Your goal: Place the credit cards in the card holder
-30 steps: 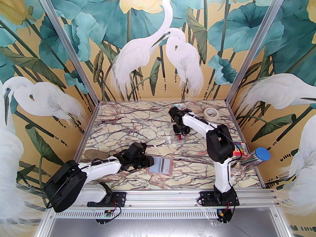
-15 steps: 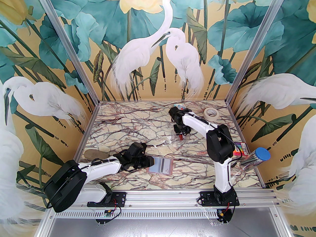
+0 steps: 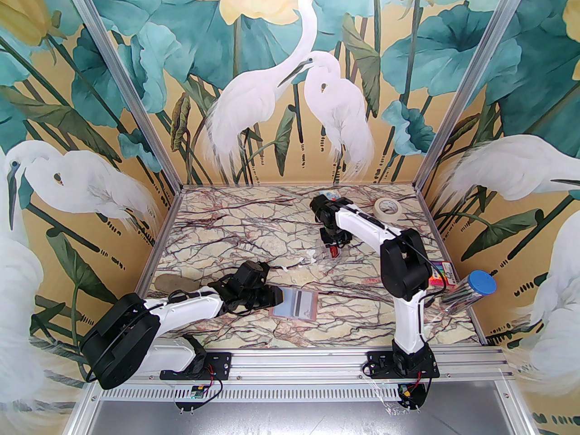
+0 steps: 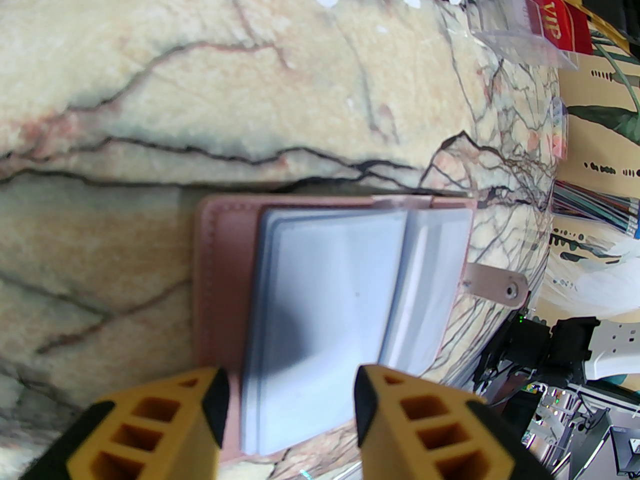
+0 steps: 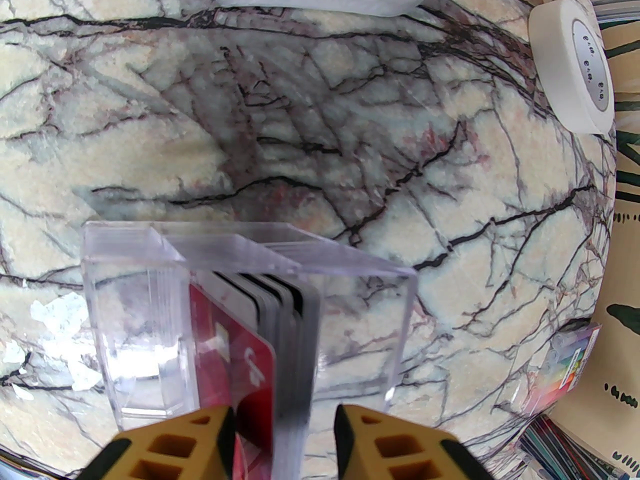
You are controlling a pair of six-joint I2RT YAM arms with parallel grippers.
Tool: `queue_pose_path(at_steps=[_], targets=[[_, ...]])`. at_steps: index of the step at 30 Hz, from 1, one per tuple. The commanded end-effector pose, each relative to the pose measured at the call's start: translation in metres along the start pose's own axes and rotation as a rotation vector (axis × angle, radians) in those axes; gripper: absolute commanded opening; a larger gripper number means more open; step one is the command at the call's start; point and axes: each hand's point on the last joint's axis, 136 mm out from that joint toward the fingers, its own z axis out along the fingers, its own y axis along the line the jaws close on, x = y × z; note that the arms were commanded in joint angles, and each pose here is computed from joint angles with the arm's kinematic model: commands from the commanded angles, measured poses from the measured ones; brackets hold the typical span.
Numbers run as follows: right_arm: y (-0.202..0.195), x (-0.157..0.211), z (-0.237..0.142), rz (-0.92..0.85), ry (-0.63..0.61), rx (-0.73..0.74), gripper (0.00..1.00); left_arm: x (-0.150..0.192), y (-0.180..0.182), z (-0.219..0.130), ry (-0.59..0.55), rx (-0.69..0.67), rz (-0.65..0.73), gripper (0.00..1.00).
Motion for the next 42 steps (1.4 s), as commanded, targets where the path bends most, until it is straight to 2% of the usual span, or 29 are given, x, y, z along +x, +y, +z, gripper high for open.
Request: queue_pose_path(at_steps=[1,12,19,23,35,42], targets=[[-0.012,-0.006,-0.019,0.01,-0.037,0.017,0.36,0.012,0.023,0.007,0.043,-0.08,-0.012,0.48],[-0.009,-0.004,-0.023,0.014,-0.027,-0.006,0.24,0.012,0.024,0.007,0.045,-0.082,-0.013,0.48],[0.001,-0.002,-0.031,0.038,-0.016,-0.081,0.08,0.012,0.024,0.007,0.044,-0.081,-0.017,0.48],[0.005,-0.001,-0.037,0.055,-0.013,-0.114,0.04,0.012,0.023,0.006,0.041,-0.079,-0.018,0.48],[0.002,0.002,-0.044,0.093,-0.006,-0.113,0.0,0.012,0.024,0.006,0.042,-0.08,-0.016,0.48],[0.003,0.002,-0.069,0.119,-0.055,-0.141,0.0,0.012,0.023,0.006,0.041,-0.077,-0.017,0.48]])
